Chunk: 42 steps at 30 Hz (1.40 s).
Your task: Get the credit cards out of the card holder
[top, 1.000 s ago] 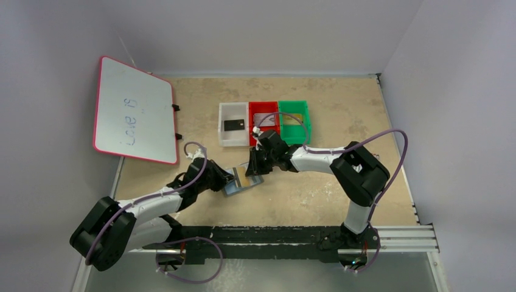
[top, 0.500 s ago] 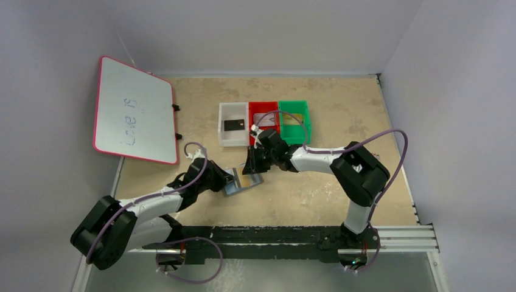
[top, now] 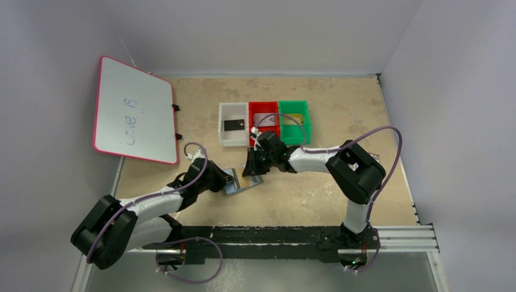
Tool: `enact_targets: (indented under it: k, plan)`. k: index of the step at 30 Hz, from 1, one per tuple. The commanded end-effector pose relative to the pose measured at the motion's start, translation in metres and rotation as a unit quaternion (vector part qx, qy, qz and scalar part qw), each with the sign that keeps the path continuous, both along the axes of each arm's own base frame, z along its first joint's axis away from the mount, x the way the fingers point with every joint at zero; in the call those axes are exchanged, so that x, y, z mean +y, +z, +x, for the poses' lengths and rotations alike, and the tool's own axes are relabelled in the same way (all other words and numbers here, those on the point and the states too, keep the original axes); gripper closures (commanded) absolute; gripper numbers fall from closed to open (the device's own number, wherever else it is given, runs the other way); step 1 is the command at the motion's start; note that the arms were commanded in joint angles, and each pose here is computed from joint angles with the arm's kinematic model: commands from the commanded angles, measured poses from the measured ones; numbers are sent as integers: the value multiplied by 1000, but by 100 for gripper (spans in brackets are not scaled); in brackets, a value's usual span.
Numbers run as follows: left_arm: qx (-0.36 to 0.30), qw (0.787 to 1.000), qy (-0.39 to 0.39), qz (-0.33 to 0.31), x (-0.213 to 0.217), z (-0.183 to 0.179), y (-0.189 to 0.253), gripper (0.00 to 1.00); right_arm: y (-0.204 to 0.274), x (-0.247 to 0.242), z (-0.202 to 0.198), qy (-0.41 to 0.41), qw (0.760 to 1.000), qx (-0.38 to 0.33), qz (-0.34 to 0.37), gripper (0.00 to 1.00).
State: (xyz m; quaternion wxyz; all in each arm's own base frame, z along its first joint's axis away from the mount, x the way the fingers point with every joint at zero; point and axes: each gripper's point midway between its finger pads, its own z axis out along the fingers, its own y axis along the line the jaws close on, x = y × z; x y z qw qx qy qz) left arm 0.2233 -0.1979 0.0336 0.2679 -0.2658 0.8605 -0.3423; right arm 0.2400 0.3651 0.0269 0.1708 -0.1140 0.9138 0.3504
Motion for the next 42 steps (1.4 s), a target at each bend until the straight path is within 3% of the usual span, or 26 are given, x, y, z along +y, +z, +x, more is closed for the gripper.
enact_targets:
  k: [1, 20, 30, 39, 40, 42]
  plan:
    - [-7, 1000, -1, 13, 4, 0, -2, 100, -19, -21, -5, -27, 998, 11, -53, 76]
    - [-7, 999, 0, 46, 12, 0, -3, 100, -27, -31, -4, -42, 996, 15, -82, 79]
    - [-14, 999, -3, 44, 11, 2, 2, 100, -8, -20, 1, -28, 998, -7, -51, 77]
    - [-18, 999, -13, 27, 1, 6, 6, 100, 65, -6, 28, -37, 995, -98, 0, 63]
    - [-18, 999, -15, 27, 0, 7, 6, 100, 74, -9, 31, -50, 993, -111, 4, 56]
    - [-18, 999, -16, 27, 0, 7, 6, 100, 94, -16, 36, -74, 987, -144, 17, 30]
